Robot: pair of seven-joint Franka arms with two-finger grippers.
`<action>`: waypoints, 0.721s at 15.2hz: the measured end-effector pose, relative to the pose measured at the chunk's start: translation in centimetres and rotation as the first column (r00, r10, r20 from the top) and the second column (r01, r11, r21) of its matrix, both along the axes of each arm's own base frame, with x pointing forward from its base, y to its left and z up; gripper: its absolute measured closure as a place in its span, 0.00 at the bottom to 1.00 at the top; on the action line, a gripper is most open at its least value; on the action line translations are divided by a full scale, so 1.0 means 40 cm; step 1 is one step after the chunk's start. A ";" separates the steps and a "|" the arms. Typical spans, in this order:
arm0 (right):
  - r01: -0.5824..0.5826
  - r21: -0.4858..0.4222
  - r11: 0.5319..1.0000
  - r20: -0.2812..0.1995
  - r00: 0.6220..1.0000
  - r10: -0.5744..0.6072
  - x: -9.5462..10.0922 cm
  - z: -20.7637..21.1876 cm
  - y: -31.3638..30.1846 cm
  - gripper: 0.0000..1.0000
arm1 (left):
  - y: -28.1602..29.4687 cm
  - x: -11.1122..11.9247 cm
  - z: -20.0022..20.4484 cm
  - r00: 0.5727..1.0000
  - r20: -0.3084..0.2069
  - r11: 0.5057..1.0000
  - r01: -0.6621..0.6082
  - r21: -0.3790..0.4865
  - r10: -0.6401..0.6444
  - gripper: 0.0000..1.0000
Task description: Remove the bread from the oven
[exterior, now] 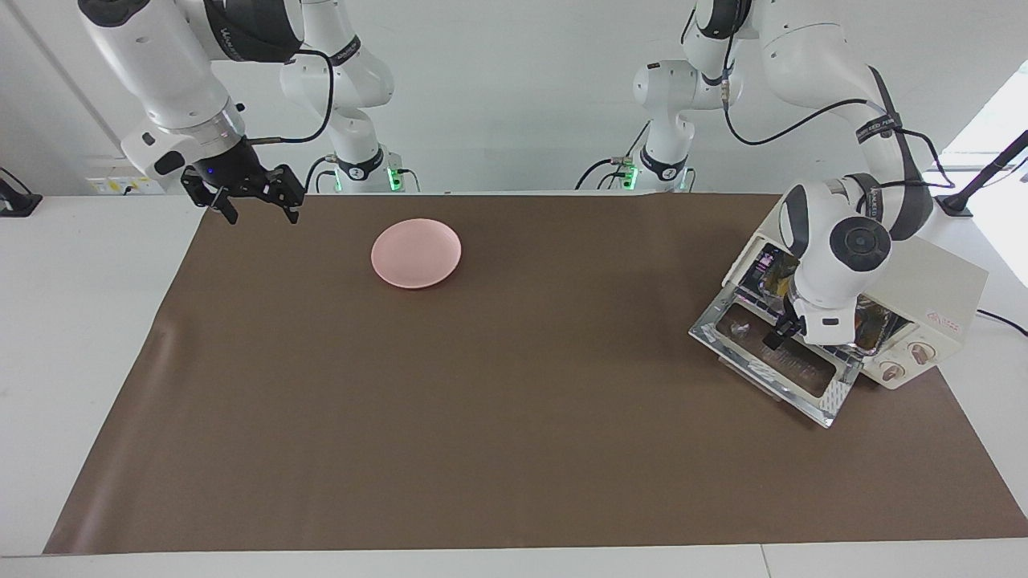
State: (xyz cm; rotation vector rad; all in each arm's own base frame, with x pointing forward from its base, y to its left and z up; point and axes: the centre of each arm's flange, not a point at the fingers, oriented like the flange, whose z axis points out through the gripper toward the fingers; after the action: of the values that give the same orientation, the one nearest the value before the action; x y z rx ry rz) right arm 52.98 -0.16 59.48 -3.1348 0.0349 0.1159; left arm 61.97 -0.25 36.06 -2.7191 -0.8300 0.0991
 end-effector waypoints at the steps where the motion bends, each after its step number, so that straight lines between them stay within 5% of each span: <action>1: 0.000 0.000 1.000 0.000 1.000 0.000 0.000 0.000 0.000 0.00 | 0.000 -0.002 -0.005 1.000 -0.001 1.000 -0.002 0.000 0.002 0.04; 9: 0.000 0.000 1.000 0.000 1.000 0.000 0.000 0.000 0.000 0.00 | -0.010 0.001 0.013 0.999 0.025 1.000 0.021 0.011 -0.021 0.93; 11: 0.000 0.000 1.000 0.000 1.000 0.000 0.000 0.000 0.000 0.00 | -0.029 0.010 0.024 0.998 0.043 0.999 0.035 0.006 -0.035 0.98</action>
State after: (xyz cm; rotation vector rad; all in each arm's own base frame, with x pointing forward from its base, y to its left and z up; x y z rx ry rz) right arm 52.98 -0.16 59.48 -3.1348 0.0349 0.1159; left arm 62.36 -1.40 37.02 -2.7381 -0.7930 0.0315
